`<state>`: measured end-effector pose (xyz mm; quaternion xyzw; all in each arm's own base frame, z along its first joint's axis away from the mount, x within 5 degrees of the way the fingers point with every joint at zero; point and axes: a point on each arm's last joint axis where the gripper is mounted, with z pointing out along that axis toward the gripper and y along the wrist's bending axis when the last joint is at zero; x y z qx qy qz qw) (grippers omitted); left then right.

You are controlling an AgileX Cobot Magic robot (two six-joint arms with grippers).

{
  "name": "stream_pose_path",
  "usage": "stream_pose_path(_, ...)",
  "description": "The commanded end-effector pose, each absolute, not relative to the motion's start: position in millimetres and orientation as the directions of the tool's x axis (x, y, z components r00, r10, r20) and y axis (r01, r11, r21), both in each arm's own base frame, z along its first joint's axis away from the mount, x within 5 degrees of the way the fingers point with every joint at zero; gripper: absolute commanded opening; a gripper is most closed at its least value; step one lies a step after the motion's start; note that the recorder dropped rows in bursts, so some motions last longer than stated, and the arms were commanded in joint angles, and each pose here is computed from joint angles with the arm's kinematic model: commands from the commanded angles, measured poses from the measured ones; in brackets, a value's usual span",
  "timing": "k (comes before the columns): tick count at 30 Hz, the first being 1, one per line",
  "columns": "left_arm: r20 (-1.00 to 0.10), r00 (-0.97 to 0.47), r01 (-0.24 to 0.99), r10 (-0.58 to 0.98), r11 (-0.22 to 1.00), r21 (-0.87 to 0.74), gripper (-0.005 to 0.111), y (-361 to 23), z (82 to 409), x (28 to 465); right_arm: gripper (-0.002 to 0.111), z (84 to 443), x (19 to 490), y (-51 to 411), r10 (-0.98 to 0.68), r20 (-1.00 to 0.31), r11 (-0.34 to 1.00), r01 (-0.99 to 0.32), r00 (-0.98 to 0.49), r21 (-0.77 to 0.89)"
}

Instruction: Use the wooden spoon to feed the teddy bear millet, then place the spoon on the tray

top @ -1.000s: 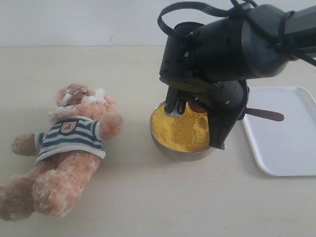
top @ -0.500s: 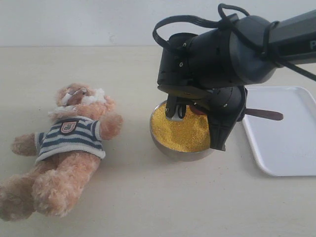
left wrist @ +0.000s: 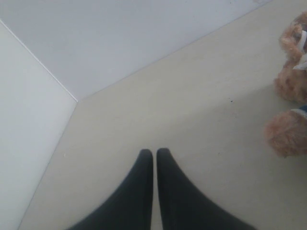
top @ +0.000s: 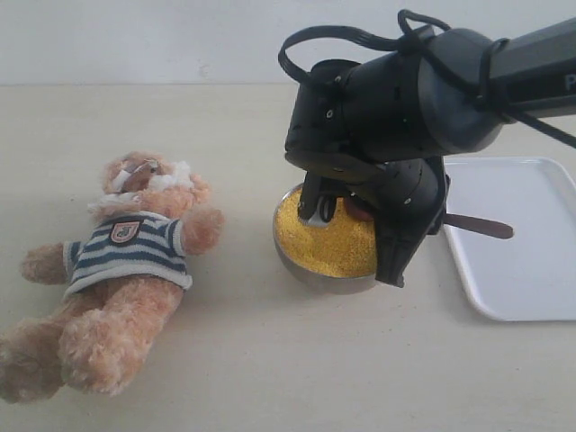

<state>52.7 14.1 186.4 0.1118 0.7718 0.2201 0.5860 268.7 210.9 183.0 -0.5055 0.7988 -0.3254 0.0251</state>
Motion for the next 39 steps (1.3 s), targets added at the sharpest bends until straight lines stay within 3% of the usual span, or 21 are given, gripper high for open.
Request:
stream_pose_path(1,-0.854,-0.288,-0.089,0.433,0.876,0.474,0.004,14,186,53,-0.001,185,268,212,-0.823,0.284,0.287,-0.791,-0.493,-0.541)
stream_pose_path(8,-0.854,-0.288,-0.089,0.433,0.876,0.474,0.004,14,186,53,-0.001,194,279,209,-0.827,0.274,0.208,-0.721,-0.491,-0.661)
stream_pose_path(21,-0.854,-0.288,-0.089,0.433,0.876,0.474,0.004,14,186,53,-0.001,171,271,215,-0.818,0.333,0.183,-0.761,-0.469,-0.622)
stream_pose_path(39,-0.854,-0.288,-0.089,0.433,0.876,0.474,0.004,14,186,53,-0.001,168,260,226,-0.829,0.322,0.195,-0.775,-0.458,-0.601)
